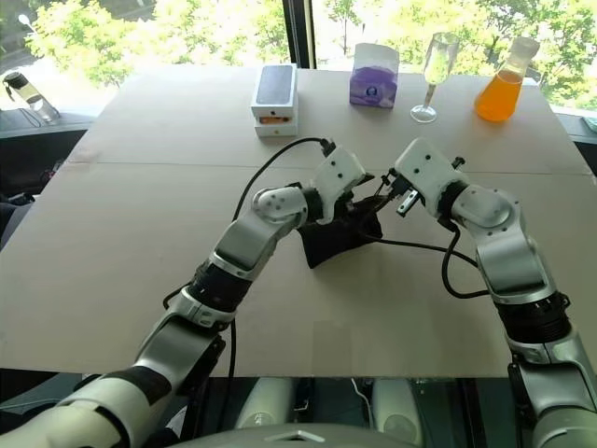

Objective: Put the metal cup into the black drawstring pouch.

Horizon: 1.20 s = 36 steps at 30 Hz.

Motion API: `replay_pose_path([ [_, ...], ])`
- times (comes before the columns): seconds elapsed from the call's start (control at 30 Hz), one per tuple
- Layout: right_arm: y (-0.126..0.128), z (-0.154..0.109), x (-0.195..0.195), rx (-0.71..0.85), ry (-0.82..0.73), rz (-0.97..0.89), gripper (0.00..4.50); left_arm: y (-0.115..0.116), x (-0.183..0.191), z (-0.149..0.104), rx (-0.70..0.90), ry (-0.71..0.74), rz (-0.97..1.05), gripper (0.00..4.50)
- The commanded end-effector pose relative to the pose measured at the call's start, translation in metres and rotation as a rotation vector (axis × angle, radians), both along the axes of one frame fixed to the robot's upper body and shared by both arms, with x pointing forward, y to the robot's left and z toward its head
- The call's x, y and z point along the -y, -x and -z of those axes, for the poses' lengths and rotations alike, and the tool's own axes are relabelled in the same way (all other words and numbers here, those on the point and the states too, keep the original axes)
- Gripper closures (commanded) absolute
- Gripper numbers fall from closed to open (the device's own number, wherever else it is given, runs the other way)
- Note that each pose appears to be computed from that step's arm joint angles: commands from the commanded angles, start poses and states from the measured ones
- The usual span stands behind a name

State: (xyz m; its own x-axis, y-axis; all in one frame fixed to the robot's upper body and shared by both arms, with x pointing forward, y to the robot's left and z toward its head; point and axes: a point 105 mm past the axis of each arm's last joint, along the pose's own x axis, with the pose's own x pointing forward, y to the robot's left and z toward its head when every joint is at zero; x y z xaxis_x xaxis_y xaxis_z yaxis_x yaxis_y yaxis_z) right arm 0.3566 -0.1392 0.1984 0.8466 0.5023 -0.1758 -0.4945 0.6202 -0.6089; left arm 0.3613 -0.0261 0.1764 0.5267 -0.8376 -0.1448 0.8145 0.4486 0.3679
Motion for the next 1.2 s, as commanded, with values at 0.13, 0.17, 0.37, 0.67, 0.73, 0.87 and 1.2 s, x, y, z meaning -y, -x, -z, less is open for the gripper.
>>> replay_pose_path([
  [0.13, 0.005, -0.018, -0.007, 0.065, 0.000, -0.029, 4.50, 0.003, 0.019, -0.024, 0.067, 0.046, 0.032, 2.17],
  [0.17, 0.005, -0.019, -0.007, 0.065, 0.001, -0.029, 4.50, 0.003, 0.020, -0.025, 0.064, 0.052, 0.031, 2.17],
  [0.37, 0.006, -0.018, -0.007, 0.064, 0.005, -0.031, 4.50, -0.001, 0.022, -0.026, 0.060, 0.048, 0.020, 2.17],
  [0.67, 0.006, -0.018, -0.008, 0.065, 0.003, -0.031, 4.50, -0.003, 0.027, -0.027, 0.048, 0.057, 0.027, 4.36],
  [0.73, 0.006, -0.018, -0.008, 0.065, 0.003, -0.030, 4.50, -0.003, 0.028, -0.027, 0.047, 0.060, 0.028, 4.36],
  [0.87, 0.005, -0.017, -0.005, 0.064, 0.002, -0.014, 4.50, -0.002, 0.024, -0.026, 0.035, 0.064, 0.025, 4.36],
  [1.2, -0.013, -0.032, 0.030, 0.108, -0.037, 0.146, 4.50, -0.001, -0.012, 0.011, -0.150, 0.046, -0.051, 4.36],
])
